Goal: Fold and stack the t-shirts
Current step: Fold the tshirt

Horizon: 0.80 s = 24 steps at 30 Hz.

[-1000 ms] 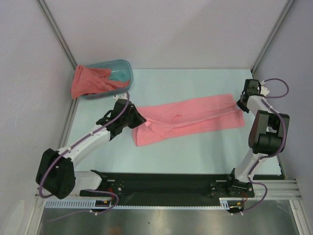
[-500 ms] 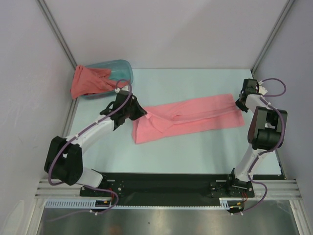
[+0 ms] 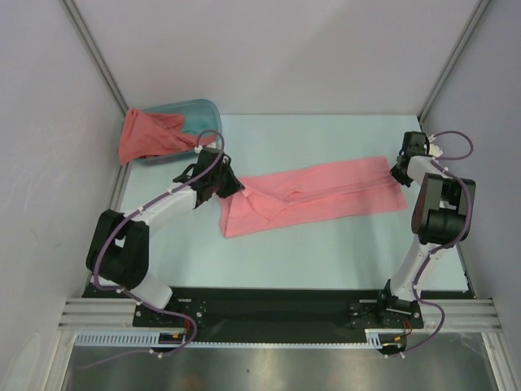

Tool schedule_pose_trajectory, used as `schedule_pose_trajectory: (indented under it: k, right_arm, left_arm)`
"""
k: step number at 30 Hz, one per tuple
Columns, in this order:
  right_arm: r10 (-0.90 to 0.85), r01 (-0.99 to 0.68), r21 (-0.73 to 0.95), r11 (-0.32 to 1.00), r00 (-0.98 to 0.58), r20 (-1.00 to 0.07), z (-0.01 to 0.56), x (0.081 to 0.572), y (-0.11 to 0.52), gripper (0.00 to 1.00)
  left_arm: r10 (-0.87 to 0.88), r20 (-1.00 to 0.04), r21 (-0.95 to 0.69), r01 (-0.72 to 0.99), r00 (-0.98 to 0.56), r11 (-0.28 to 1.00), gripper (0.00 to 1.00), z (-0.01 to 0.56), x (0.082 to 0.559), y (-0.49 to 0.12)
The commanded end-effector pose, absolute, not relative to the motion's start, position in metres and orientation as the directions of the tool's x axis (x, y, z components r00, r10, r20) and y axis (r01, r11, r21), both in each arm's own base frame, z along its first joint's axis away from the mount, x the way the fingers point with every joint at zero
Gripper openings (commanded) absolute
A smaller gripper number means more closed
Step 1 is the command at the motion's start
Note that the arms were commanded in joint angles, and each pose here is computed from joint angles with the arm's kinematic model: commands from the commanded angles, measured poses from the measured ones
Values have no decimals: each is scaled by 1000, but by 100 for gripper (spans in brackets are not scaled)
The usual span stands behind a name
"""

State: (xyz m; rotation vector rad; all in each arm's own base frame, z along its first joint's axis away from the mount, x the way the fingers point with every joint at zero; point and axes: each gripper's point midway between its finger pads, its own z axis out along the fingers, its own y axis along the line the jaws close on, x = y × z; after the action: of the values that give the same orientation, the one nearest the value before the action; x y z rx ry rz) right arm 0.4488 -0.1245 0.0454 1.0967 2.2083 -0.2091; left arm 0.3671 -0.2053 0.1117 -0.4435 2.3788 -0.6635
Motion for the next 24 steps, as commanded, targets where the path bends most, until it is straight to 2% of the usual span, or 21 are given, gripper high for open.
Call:
schedule_pose_trajectory:
  k: [1, 18, 24]
  right_arm:
    - [647, 753, 178, 634, -391, -655, 59, 469, -131, 0]
    - [661, 755, 188, 628, -390, -641, 52, 474, -135, 0]
    - [655, 747, 187, 638, -398, -642, 53, 479, -136, 0]
  left_arm:
    - [-465, -522, -574, -109, -715, 811, 0, 133, 386, -202]
    - [-462, -512, -573, -112, -724, 812, 1, 120, 400, -198]
    - [-464, -513, -563, -125, -722, 817, 5, 117, 401, -193]
